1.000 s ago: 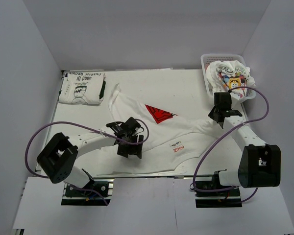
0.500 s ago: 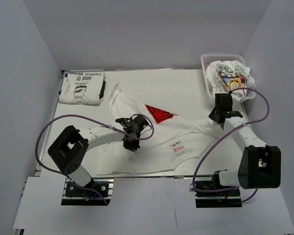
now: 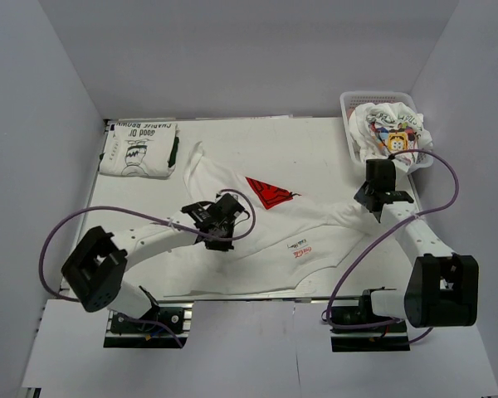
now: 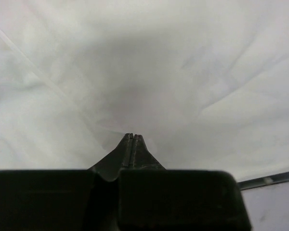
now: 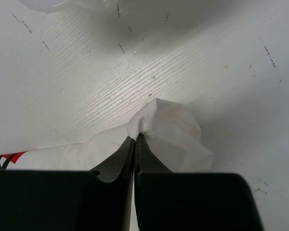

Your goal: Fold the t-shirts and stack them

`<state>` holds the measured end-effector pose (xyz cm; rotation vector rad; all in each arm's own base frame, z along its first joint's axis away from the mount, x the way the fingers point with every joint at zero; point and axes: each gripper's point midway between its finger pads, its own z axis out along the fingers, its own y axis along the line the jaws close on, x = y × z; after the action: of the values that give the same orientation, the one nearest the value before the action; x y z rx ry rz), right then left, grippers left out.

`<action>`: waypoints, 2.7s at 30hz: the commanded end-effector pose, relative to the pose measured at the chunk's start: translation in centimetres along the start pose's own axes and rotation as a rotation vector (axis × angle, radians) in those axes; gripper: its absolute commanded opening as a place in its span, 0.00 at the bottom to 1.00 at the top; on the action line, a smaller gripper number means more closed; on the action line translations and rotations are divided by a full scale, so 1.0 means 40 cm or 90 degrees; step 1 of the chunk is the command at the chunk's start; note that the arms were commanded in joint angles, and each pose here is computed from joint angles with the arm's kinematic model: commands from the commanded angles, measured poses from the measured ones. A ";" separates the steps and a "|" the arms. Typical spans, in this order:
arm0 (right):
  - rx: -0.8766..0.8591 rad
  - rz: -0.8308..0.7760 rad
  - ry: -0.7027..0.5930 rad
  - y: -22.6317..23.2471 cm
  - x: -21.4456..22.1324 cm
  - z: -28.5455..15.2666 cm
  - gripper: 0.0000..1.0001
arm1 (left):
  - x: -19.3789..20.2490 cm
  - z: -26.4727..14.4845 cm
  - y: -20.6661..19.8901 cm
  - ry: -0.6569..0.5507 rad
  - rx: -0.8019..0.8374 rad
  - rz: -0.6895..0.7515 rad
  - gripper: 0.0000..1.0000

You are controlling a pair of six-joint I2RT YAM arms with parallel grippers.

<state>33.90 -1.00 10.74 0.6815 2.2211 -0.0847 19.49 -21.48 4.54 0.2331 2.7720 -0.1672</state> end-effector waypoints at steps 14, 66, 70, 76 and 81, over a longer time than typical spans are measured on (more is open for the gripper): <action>-0.170 0.035 -0.338 0.104 -0.439 -0.357 0.00 | -0.571 -0.697 0.073 -0.736 0.001 -0.186 0.00; -0.410 -0.127 -0.463 0.469 -0.770 -0.399 0.00 | -0.950 -0.655 0.353 -0.811 -0.484 -0.266 0.00; -0.356 -0.151 -0.370 0.526 -0.693 -0.121 0.00 | -1.013 -0.248 0.382 -0.635 -0.410 -0.202 0.08; -0.306 -0.236 -0.229 0.643 -0.606 0.219 0.52 | -1.135 -0.047 0.434 -0.560 -0.447 -0.193 1.00; -0.306 -0.274 -0.293 0.631 -0.628 0.094 0.90 | -1.106 -0.090 0.410 -0.598 -0.377 -0.193 1.00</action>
<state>64.80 7.89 16.02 -0.0335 2.0757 0.0962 63.85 -9.57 12.60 -0.2872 1.9226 0.5739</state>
